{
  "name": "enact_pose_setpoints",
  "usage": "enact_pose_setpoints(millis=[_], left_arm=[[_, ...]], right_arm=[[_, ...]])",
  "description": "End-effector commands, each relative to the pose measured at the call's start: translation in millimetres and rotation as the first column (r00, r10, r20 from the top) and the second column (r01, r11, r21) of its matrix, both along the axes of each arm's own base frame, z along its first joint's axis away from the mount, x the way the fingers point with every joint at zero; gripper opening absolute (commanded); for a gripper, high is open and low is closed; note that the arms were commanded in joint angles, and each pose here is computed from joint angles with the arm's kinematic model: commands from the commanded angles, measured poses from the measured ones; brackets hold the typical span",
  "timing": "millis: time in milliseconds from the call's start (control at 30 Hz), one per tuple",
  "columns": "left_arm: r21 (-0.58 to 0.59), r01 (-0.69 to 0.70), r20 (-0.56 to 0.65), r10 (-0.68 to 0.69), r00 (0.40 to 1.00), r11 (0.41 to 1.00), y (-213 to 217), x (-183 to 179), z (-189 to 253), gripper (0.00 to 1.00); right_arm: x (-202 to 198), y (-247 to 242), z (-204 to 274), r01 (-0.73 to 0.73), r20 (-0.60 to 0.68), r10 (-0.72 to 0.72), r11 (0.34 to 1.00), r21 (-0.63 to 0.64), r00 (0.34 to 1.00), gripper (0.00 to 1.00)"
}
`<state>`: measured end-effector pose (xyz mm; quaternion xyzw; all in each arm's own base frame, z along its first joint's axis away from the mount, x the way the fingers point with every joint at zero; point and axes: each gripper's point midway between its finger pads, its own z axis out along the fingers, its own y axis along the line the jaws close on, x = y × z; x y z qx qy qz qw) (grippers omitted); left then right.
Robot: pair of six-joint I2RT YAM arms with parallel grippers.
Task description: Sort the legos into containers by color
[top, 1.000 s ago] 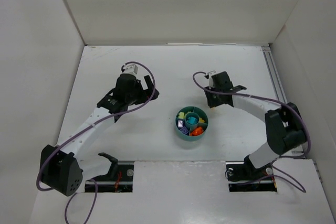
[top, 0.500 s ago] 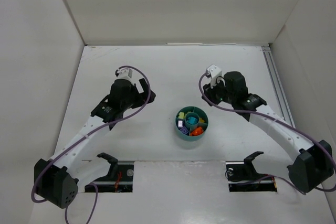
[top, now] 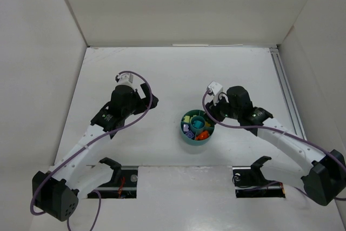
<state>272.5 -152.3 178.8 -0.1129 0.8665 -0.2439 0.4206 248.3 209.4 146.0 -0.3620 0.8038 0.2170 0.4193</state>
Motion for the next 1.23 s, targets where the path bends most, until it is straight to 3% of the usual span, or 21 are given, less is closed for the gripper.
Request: enact_pose_setpoints(millis=[0,300,467,667,933,1200], left_arm=[[-0.009,-0.013,0.005,0.013,1.0,1.0,1.1,-1.9,-2.0,1.0],[-0.013,-0.013,0.013,0.013,1.0,1.0,2.3,-4.2,1.5,1.0],[-0.013,-0.013,0.014,0.013,1.0,1.0,2.3,-4.2,1.5,1.0],[0.0,-0.038,0.021,0.037,0.999,0.999,6.8,-1.7,1.3,1.0],[0.018,-0.115,0.04,0.114,0.993,0.993,19.6,3.0,14.3,1.0],[0.014,-0.132,0.033,0.131,0.991,0.991,22.9,-4.0,10.8,1.0]], right_arm=[[-1.4,12.0,14.0,-0.033,0.032,0.03,0.997,0.068,0.999,0.51],[-8.6,11.4,17.5,-0.036,0.017,0.034,0.997,0.069,0.999,0.71],[4.0,-9.5,39.3,0.066,0.104,-0.071,0.997,0.051,0.992,1.0],[29.7,-78.5,74.2,0.346,0.227,-0.339,0.938,0.011,0.913,1.0],[29.9,-165.3,74.9,0.72,0.253,-0.685,0.691,-0.071,0.683,1.0],[25.5,-176.0,86.6,0.751,0.281,-0.721,0.66,0.003,0.633,1.0]])
